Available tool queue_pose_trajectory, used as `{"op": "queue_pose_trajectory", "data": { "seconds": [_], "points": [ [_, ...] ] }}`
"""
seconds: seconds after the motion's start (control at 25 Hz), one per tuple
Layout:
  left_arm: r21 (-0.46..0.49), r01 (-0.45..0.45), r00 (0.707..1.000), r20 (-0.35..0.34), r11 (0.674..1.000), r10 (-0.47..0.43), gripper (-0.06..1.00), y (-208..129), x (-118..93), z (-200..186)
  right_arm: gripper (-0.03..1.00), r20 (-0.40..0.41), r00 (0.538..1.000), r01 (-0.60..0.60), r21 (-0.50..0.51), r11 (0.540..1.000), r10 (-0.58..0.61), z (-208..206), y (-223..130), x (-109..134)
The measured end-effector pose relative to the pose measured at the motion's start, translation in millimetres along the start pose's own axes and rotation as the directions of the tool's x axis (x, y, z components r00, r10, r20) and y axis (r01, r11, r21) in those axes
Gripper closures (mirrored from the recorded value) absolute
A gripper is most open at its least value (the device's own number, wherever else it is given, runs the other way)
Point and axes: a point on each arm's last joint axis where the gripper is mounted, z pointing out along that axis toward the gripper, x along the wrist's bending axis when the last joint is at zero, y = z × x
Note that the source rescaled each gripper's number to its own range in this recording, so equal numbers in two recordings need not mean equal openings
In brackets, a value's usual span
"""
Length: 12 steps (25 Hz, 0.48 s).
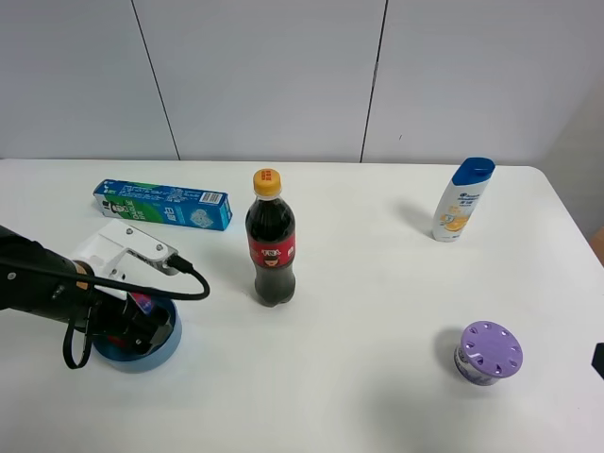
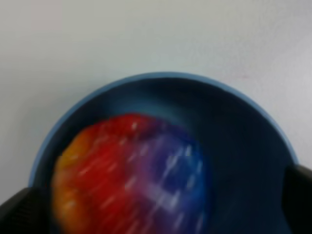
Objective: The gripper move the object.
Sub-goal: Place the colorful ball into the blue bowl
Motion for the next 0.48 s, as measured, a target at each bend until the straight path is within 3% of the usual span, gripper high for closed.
{"op": "queue_pose_trajectory", "data": {
  "seconds": [0.2,0.48],
  "points": [
    [-0.030,0.007,1.000,-0.001,1.000,-0.007,-0.04,9,0,-12,-0.03,0.000,1.000,0.000,0.000,1.000,0.000,0,0,0],
    [-0.187,0.066,0.998,0.004,0.980,-0.066,-0.04,63,5,-71,-0.03,0.000,1.000,0.000,0.000,1.000,0.000,0,0,0]
  ]
}}
